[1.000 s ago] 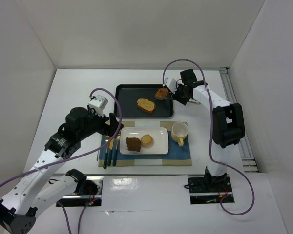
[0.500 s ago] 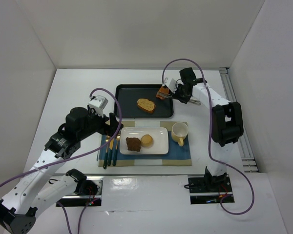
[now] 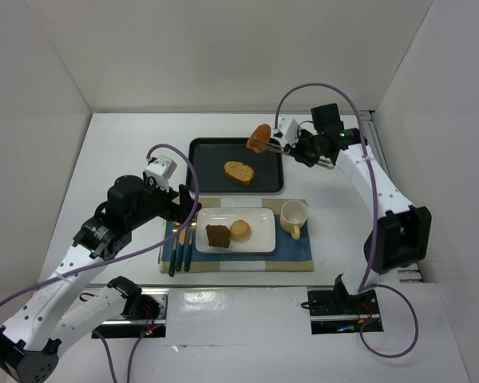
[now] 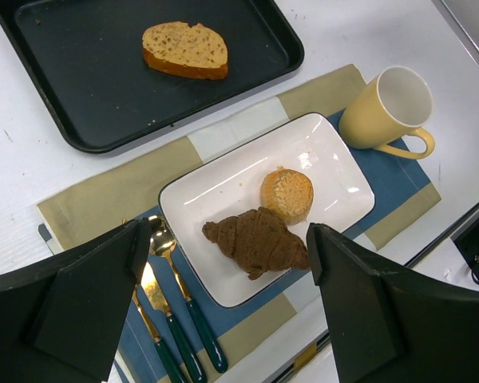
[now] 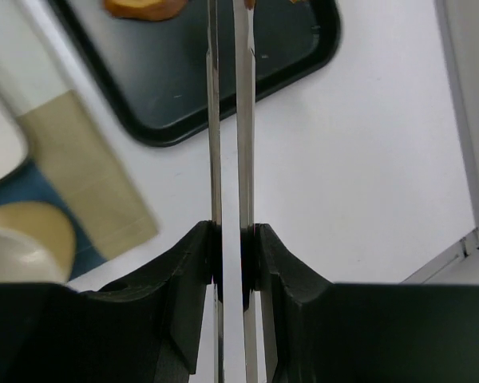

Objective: Place the bread

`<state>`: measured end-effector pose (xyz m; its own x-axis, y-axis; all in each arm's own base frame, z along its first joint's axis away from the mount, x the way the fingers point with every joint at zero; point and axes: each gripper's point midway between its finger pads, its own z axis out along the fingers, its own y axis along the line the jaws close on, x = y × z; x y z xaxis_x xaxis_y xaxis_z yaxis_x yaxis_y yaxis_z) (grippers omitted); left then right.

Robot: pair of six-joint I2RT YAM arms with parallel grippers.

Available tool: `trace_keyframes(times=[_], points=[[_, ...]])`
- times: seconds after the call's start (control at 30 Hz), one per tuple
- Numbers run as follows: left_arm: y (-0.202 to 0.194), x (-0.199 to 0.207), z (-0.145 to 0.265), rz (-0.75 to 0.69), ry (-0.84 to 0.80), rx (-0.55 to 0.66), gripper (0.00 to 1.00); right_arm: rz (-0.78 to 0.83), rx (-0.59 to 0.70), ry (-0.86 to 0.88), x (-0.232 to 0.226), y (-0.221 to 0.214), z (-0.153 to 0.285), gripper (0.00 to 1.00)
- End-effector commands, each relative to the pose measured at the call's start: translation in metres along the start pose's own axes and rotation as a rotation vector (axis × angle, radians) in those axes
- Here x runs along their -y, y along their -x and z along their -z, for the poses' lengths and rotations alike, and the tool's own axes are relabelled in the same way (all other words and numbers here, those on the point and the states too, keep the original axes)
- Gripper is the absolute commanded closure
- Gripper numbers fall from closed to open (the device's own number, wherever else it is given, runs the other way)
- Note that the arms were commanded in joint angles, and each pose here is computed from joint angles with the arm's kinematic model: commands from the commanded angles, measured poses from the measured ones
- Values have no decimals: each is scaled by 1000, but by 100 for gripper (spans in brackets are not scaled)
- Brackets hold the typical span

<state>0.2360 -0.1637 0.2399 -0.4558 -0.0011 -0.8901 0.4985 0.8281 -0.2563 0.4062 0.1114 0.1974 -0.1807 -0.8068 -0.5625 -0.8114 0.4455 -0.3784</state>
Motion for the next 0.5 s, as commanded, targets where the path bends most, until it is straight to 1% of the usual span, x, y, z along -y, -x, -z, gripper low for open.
trace_keyframes(times=[0.0, 0.03, 0.23, 0.37, 0.47], points=[[12, 6, 3, -16, -24, 44, 2, 3, 42, 156, -53, 4, 30, 97], [12, 4, 3, -15, -15, 46, 2, 17, 48, 190, -72, 7, 45, 97], [12, 4, 3, -15, -15, 46, 2, 45, 1, 451, -165, -7, 85, 97], [12, 2, 3, -15, -6, 48, 2, 33, -50, 536, -203, -25, 86, 97], [12, 2, 3, -15, -6, 48, 2, 27, -73, 566, -222, -31, 86, 96]])
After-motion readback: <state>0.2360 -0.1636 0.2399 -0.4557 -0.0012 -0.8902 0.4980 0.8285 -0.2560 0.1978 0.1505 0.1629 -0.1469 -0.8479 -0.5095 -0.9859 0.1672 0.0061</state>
